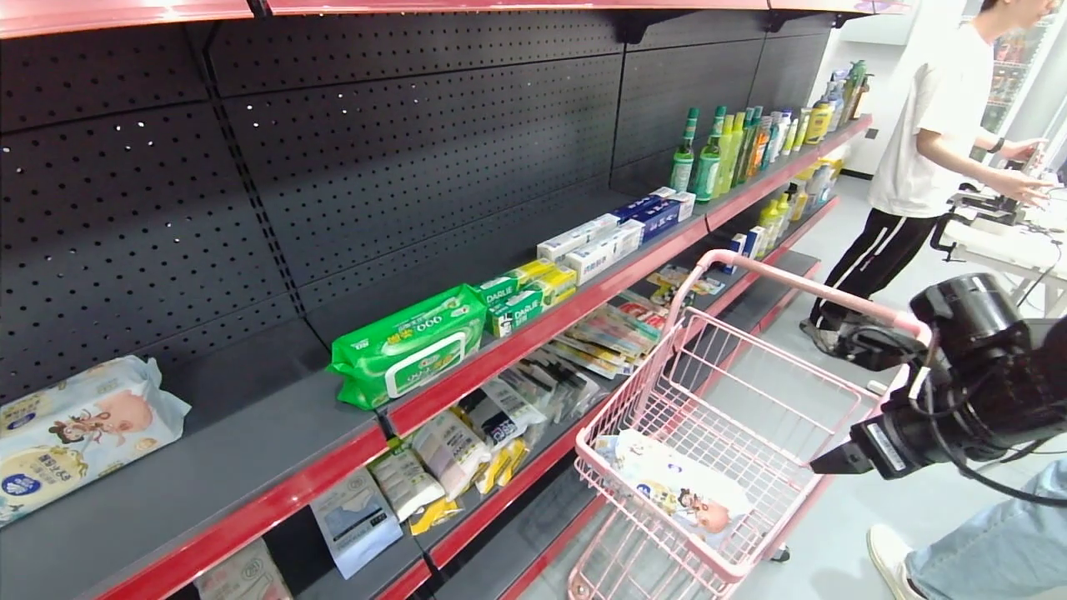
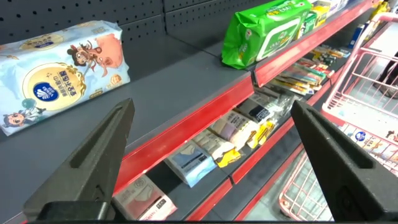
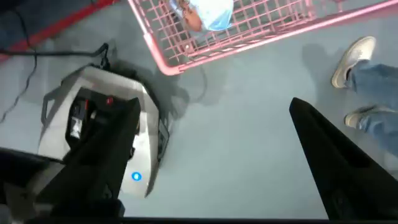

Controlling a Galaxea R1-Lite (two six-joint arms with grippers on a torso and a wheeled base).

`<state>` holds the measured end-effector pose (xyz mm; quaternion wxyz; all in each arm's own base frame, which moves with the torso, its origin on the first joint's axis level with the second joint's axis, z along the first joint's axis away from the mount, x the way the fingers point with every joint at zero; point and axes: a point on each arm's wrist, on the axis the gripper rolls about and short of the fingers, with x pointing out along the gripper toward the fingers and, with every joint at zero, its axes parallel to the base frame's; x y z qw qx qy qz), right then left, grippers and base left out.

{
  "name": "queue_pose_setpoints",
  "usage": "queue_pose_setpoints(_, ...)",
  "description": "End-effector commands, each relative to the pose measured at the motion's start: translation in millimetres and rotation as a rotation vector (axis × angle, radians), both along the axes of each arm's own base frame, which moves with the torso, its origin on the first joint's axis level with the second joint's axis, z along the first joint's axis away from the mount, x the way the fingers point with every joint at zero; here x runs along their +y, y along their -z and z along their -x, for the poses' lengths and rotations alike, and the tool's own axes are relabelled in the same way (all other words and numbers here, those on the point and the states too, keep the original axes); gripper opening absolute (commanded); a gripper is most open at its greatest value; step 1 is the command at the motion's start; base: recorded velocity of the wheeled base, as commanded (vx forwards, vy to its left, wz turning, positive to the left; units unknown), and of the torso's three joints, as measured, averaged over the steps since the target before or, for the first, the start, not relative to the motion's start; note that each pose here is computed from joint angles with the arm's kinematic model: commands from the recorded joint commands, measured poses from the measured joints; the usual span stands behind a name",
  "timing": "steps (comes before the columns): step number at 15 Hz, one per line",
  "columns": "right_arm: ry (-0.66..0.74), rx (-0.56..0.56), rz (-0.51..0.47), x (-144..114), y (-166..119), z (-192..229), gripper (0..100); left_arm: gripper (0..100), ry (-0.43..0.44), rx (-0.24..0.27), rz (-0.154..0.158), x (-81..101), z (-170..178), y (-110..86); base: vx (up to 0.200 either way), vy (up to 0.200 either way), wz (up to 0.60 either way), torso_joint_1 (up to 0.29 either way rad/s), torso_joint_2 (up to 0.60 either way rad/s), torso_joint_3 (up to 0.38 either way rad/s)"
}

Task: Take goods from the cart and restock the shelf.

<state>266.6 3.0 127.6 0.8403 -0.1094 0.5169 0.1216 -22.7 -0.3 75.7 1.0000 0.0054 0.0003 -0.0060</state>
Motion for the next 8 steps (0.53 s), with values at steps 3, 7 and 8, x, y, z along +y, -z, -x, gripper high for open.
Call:
queue_pose_setpoints(3,-0.111,0.182,0.006,6,72,-58,100,100,0.0,-0.001,-0.001,0.0,0,0.1,0.0,0.0,0.0,0.0,0.0,0.0)
queue_pose_setpoints(7,-0.181,0.217,0.061,6,105,-87,100,100,0.0,-0.002,-0.001,0.0,0,-0.1,0.0,0.0,0.0,0.0,0.0,0.0)
queue_pose_setpoints(8,-0.187,0.223,0.063,6,111,-94,100,100,0.0,-0.002,-0.001,0.0,0,-0.1,0.0,0.0,0.0,0.0,0.0,0.0)
